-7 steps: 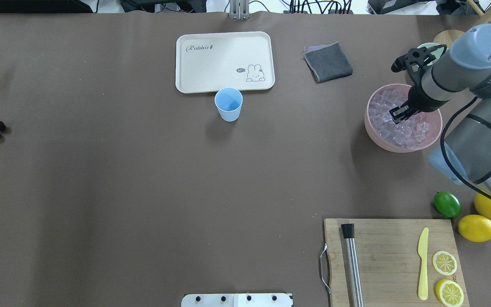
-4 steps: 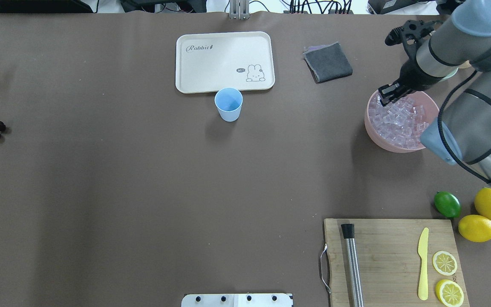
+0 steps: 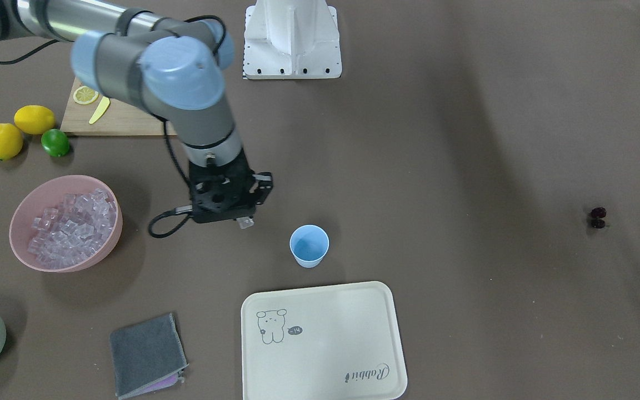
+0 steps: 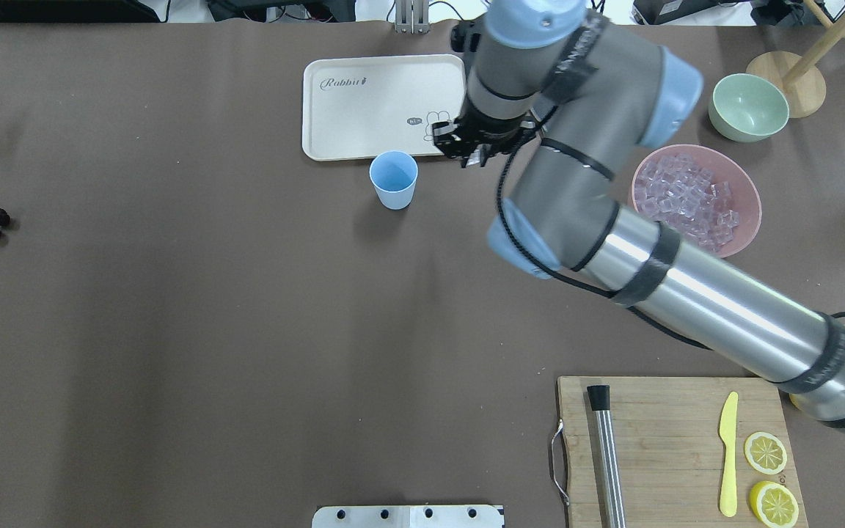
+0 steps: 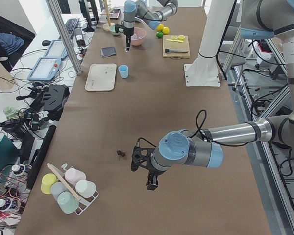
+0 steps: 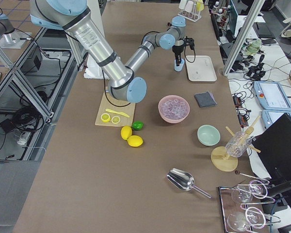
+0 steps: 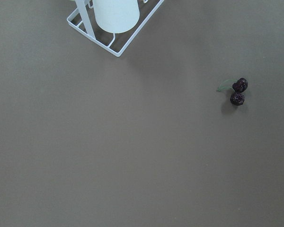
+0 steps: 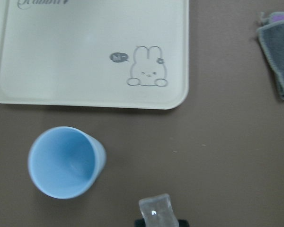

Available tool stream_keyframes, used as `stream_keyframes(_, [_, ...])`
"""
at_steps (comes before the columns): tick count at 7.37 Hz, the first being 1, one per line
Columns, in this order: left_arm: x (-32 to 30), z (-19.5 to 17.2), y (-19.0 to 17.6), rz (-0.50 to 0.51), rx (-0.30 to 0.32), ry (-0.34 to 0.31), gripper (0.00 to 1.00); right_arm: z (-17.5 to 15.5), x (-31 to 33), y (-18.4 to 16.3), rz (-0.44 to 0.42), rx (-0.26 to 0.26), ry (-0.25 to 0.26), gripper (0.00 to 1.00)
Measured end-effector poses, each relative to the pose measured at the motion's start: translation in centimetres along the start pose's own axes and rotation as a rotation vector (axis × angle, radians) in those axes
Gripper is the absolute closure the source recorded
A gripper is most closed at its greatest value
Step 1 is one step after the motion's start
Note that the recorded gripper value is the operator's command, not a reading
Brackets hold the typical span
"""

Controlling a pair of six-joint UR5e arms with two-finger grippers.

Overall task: Put ice and cherries in cup
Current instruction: 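Carry the ice cube with the right gripper over the blue cup, then open the right gripper to drop the ice cube into the cup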

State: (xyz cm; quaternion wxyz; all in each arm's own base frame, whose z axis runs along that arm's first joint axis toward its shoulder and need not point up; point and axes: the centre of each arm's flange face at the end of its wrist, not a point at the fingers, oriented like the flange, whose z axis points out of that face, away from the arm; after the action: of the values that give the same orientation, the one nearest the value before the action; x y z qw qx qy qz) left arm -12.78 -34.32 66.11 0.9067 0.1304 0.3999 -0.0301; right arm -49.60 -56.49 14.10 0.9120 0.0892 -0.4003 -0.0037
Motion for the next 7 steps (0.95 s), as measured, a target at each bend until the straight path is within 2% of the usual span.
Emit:
stream_keyframes(2, [0.1, -0.1, -0.4, 0.003, 0.003, 0.0, 0.02, 2.5, -6.8, -0.9, 0.044, 0.063, -0.003, 0.75])
stream_keyframes(4, [0.1, 0.0, -0.5, 0.003, 0.002, 0.0, 0.02, 4.0, -8.4, -0.9, 0.047, 0.088, -0.009, 0.65])
stream_keyframes(5, [0.0, 0.1, -0.8, 0.003, 0.001, 0.0, 0.02, 4.5, -8.2, -0.4, 0.039, 0.086, -0.009, 0.29])
stream_keyframes(6, [-0.2, 0.2, -1.1, 0.003, 0.0, 0.001, 0.02, 4.8, -7.5, 0.3, 0.028, 0.085, -0.013, 0.17])
stream_keyframes(7, [-0.3, 0.4, -1.3, 0.004, 0.0, 0.001, 0.02, 4.8, -6.9, 0.9, 0.024, 0.086, -0.018, 0.15])
